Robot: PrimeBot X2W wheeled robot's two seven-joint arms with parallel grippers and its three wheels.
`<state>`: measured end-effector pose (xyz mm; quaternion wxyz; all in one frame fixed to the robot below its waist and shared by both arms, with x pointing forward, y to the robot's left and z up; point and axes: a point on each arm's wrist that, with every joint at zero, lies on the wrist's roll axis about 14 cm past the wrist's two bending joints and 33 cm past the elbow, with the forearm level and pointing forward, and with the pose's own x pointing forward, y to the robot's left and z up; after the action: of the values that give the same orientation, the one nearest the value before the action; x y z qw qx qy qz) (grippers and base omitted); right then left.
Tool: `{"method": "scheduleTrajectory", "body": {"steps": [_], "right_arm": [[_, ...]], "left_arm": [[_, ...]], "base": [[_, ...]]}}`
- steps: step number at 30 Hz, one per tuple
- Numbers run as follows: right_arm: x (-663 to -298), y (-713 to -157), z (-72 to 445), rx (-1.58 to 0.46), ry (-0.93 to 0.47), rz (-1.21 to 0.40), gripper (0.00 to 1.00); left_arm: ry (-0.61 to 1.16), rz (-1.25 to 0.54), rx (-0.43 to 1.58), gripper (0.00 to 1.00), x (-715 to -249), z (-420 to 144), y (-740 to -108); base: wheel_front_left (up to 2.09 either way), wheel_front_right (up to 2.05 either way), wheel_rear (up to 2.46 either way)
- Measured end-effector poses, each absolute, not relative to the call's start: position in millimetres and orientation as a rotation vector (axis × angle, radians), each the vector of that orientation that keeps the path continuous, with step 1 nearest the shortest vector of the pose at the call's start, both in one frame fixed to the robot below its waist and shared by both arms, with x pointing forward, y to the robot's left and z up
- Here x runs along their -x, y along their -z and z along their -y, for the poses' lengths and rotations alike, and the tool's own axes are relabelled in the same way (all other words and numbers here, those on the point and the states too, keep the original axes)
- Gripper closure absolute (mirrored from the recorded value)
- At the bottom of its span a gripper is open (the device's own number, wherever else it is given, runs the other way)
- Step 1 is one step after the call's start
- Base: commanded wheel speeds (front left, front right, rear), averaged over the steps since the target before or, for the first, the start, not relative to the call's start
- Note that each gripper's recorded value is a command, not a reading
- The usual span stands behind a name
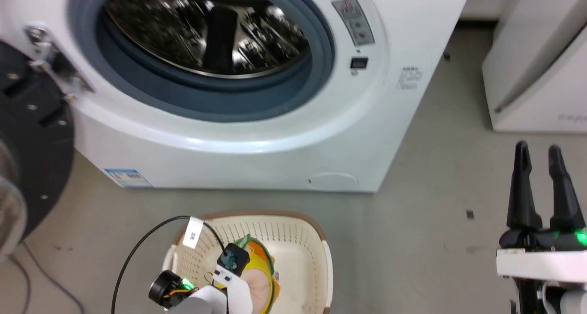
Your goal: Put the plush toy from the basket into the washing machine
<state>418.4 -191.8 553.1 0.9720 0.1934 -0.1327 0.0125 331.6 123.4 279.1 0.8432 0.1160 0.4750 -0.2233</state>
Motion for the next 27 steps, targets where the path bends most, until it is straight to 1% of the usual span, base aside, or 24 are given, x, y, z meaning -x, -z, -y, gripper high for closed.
{"method": "scheduleTrajectory", "body": {"steps": [7, 18, 23, 27], "right_arm": [[-399.7, -566.3, 185.9, -0.389, -0.049, 0.293, 0.0], [-389.0, -577.8, 176.4, -0.392, -0.083, 0.317, 0.0], [-387.3, -579.4, 175.3, -0.392, -0.088, 0.32, 0.0], [-386.8, -575.6, 176.4, -0.391, -0.083, 0.309, 0.0]], "left_arm": [[0.435, -0.809, -0.188, 1.0, -339.8, -124.4, -314.4], [0.353, -0.55, -0.099, 1.0, -361.8, -130.7, -362.1], [0.312, -0.444, -0.078, 1.0, -378.4, -130.6, -387.2], [0.277, -0.316, -0.071, 1.0, -399.5, -132.8, -420.7]], "base": [[0.0, 0.0, 0.0], [0.0, 0.0, 0.0], [0.0, 0.0, 0.0], [0.0, 0.0, 0.0]]}}
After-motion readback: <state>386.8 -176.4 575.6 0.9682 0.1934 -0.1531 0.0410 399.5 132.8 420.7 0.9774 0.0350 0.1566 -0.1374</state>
